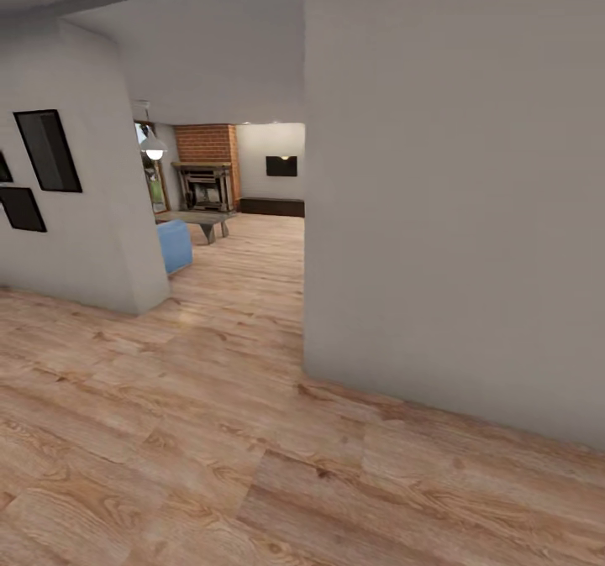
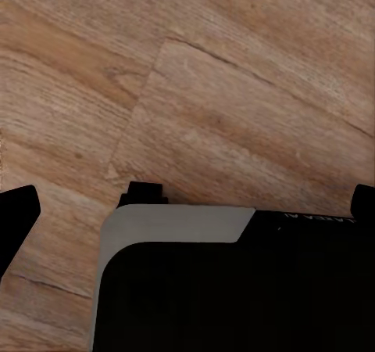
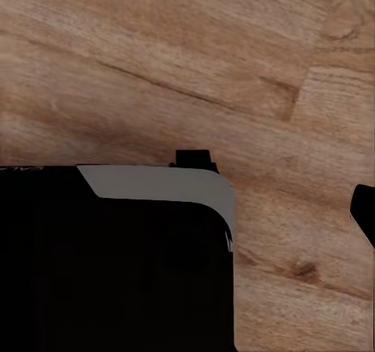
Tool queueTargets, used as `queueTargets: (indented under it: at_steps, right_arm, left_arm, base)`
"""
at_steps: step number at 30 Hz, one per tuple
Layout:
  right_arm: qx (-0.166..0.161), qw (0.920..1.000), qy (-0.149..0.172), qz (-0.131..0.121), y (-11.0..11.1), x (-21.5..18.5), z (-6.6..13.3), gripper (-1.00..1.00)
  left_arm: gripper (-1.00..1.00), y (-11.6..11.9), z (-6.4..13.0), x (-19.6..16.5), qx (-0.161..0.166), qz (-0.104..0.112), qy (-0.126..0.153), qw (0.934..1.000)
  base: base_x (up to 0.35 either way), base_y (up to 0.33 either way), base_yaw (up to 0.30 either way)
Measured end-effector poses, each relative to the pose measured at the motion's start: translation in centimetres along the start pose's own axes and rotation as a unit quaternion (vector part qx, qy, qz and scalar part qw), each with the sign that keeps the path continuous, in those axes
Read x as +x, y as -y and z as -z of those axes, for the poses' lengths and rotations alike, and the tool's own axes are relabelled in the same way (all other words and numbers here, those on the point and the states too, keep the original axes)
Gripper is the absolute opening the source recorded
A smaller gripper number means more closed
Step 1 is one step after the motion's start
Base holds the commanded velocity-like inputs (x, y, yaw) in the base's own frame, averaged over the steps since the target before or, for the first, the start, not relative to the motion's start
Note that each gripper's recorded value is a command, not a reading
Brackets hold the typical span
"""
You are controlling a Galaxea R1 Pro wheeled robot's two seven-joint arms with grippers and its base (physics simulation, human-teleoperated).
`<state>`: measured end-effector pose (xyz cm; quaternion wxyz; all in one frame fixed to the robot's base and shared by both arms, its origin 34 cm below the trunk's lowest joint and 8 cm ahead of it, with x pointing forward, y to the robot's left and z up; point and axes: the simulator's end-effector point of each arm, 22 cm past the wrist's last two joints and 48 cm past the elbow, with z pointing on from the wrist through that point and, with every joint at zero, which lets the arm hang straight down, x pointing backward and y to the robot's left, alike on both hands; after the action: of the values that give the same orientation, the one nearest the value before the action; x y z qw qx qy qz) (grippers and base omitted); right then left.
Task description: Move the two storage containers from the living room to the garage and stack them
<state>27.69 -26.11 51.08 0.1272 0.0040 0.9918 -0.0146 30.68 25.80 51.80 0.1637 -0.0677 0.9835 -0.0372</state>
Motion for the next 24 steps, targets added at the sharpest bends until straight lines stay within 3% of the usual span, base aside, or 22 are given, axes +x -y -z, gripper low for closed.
queueTargets:
  at_steps: [20, 24]
  right_arm:
    - [0.000, 1.0000, 0.000, 0.000, 0.01, 0.00, 0.00, 1.00]
    - [0.000, 1.0000, 0.000, 0.000, 0.06, 0.00, 0.00, 1.00]
  left_arm:
    - [1.00, 0.00, 0.00, 0.01, 0.000, 0.000, 0.000, 1.0000]
    - [1.00, 0.01, 0.00, 0.01, 0.000, -0.001, 0.000, 1.0000]
  base:
    - [0.322, 0.000, 0.268]
    - [0.322, 0.000, 0.136]
